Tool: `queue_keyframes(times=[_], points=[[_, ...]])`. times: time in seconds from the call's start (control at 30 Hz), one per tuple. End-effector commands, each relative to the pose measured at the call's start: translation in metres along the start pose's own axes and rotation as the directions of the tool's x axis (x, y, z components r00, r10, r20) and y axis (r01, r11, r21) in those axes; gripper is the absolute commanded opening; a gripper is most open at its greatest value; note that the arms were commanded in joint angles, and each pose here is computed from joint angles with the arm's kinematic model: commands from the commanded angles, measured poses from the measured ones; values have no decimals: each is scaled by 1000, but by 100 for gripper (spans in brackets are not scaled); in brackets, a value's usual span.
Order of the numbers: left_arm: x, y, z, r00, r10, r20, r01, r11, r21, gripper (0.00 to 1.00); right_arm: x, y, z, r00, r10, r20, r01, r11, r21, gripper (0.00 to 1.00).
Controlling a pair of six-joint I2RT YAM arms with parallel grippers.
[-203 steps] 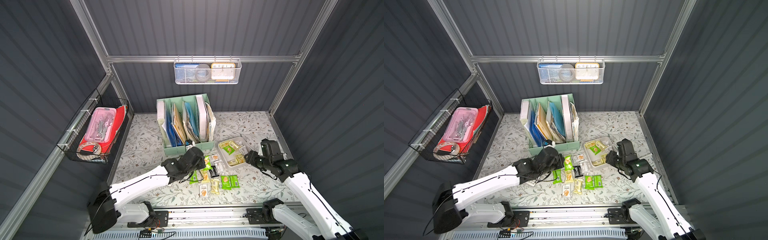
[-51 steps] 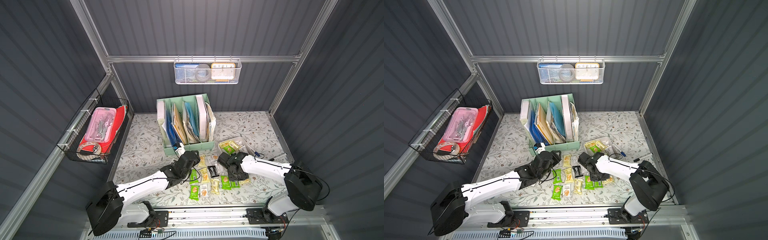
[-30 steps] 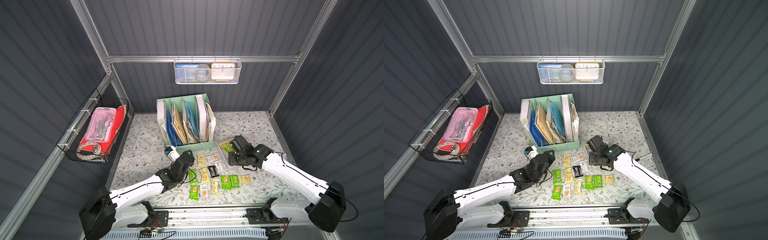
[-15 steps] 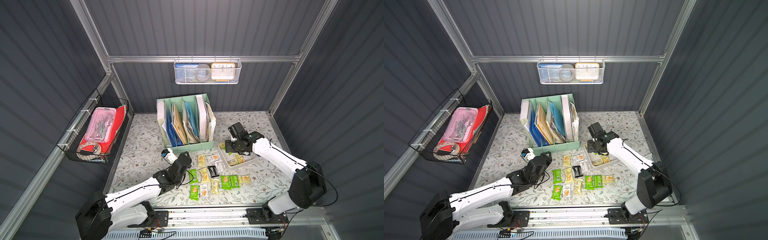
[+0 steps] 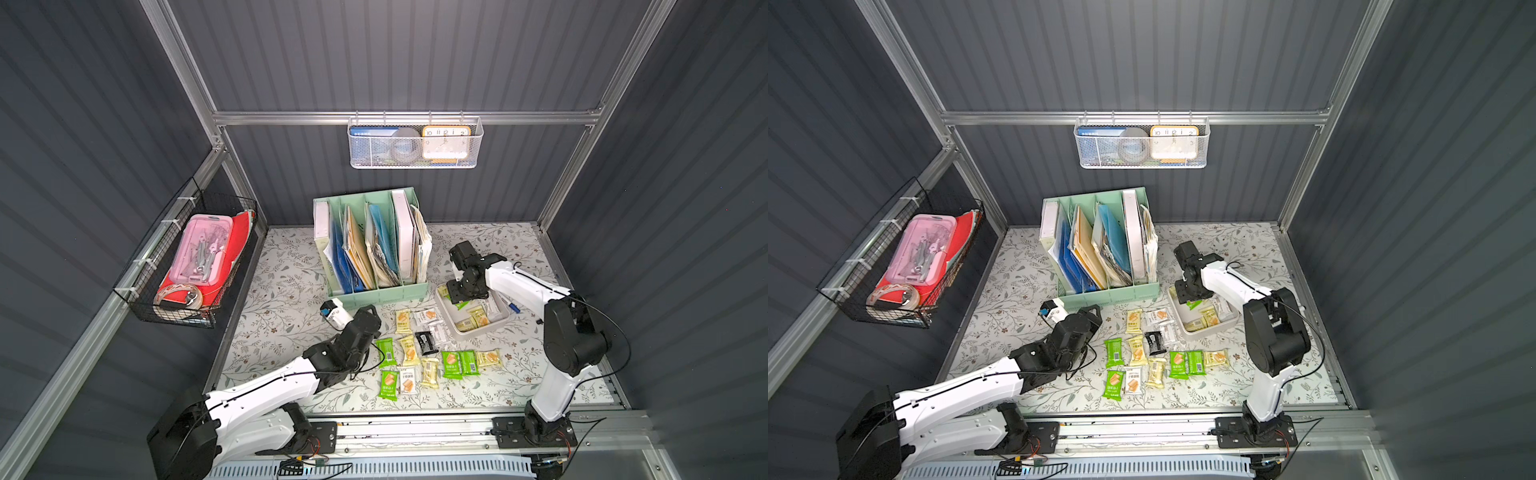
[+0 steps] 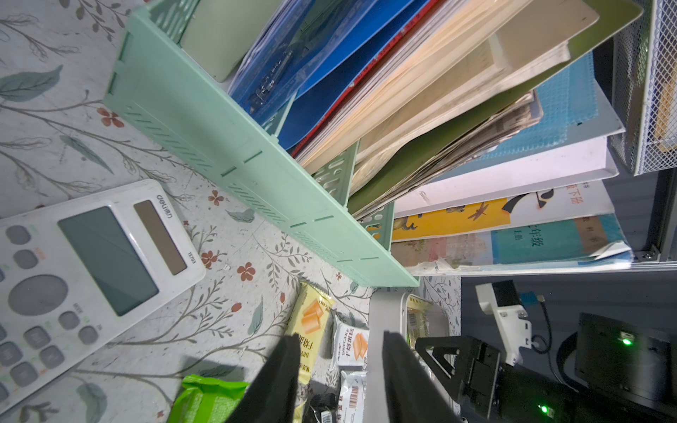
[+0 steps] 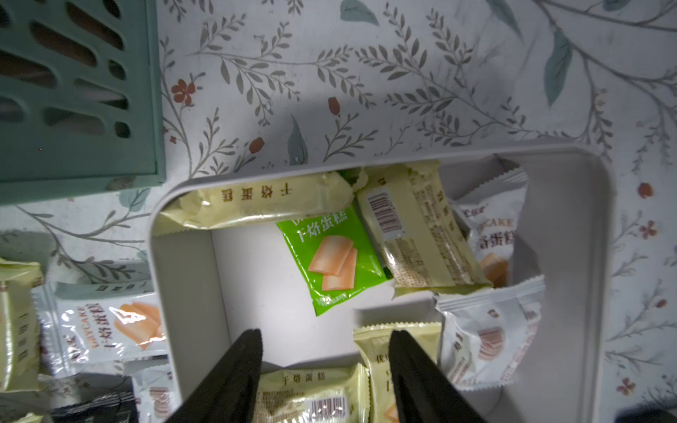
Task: Take the cookies out of the storage box
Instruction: Pick up the cookie from the storage box.
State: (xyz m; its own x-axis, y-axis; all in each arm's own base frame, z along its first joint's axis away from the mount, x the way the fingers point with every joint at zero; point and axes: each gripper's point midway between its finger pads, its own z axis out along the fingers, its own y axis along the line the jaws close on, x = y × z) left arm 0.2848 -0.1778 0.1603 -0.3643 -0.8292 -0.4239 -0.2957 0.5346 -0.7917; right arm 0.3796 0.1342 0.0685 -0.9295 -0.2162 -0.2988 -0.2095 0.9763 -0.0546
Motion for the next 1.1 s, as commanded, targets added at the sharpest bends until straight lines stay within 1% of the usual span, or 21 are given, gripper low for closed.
queue_keyframes(times=[0.0,0.1,0.3,0.77,1.07], points=[[-5,10,0,1000,4,25,-3,1000,-30,42,-5,1,9,998,-55,-1,55,998,-34,61],[-7,9,-1,999,4,31,-3,1000,-28,42,-1,-2,19,998,-61,-21,61,998,-27,63],[-7,2,0,1000,6,30,-5,1000,-6,43,0,-4,31,998,-56,-20,55,998,-28,64],[0,1,6,1000,12,12,-11,1000,-20,43,-3,-6,45,996,-85,-34,84,996,-13,65],[-1,-2,7,1000,10,16,-10,1000,-16,43,9,-5,56,991,-95,-94,94,995,-17,64]])
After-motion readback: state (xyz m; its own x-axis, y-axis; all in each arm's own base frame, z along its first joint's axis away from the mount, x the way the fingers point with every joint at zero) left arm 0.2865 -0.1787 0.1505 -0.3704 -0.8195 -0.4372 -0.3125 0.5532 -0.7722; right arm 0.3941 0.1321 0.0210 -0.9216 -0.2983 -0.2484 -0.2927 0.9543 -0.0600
